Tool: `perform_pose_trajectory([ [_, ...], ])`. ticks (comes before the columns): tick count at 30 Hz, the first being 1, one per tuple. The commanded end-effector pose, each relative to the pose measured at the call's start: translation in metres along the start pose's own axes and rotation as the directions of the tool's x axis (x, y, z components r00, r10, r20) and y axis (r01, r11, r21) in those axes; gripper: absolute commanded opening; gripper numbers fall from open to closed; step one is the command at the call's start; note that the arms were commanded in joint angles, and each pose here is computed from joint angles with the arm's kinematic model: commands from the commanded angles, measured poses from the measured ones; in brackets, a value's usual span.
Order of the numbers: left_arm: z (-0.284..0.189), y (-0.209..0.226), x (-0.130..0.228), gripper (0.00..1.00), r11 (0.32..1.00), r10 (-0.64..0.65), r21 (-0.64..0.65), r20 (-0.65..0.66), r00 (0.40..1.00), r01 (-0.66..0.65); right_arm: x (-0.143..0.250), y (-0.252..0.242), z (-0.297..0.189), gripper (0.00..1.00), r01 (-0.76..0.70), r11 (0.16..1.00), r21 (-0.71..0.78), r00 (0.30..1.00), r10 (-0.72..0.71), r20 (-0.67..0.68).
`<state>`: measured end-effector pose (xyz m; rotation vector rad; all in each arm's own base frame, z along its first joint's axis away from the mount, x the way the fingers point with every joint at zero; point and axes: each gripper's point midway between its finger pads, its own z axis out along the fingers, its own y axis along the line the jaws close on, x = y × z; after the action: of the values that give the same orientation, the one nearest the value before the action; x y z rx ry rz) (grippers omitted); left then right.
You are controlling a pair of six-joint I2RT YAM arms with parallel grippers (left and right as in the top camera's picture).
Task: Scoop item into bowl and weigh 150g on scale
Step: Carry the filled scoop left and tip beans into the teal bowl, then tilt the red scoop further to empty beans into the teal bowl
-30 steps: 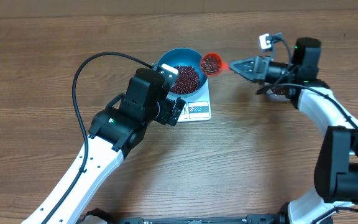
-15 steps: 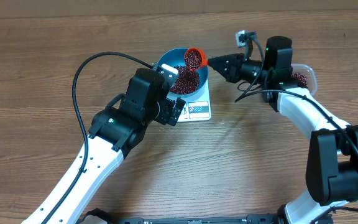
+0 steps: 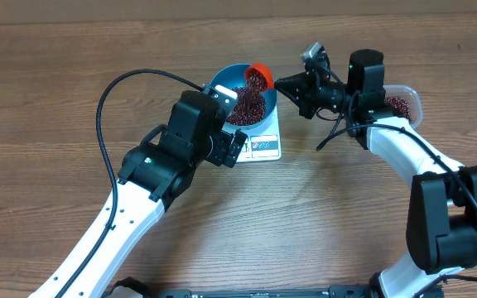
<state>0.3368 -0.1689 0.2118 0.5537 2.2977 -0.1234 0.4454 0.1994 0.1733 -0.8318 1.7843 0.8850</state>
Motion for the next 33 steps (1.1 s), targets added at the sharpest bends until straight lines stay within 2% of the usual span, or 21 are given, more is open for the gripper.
perform_pose_trajectory([
  [1,-0.0066,-0.0001,-0.0044,0.99,1.0,0.005,0.007,0.022,1.0,-0.005,-0.0028,-0.0011,0.0006,0.04,0.167,0.986,0.003,0.986,-0.167,0.005],
  [6,-0.0066,-0.0001,-0.0044,1.0,1.0,0.005,0.007,0.022,1.0,-0.005,-0.0028,-0.001,0.0006,0.04,0.269,0.963,0.004,0.963,-0.269,0.005],
  [20,-0.0066,-0.0002,-0.0044,1.0,1.0,0.005,0.008,0.022,1.0,-0.005,-0.0021,-0.0009,0.0006,0.04,0.41,0.912,0.003,0.912,-0.41,0.003],
  [33,-0.0066,-0.0002,-0.0044,0.99,1.0,0.005,0.008,0.022,1.0,-0.005,-0.0021,-0.0008,0.0006,0.04,0.414,0.91,0.003,0.91,-0.414,0.003],
])
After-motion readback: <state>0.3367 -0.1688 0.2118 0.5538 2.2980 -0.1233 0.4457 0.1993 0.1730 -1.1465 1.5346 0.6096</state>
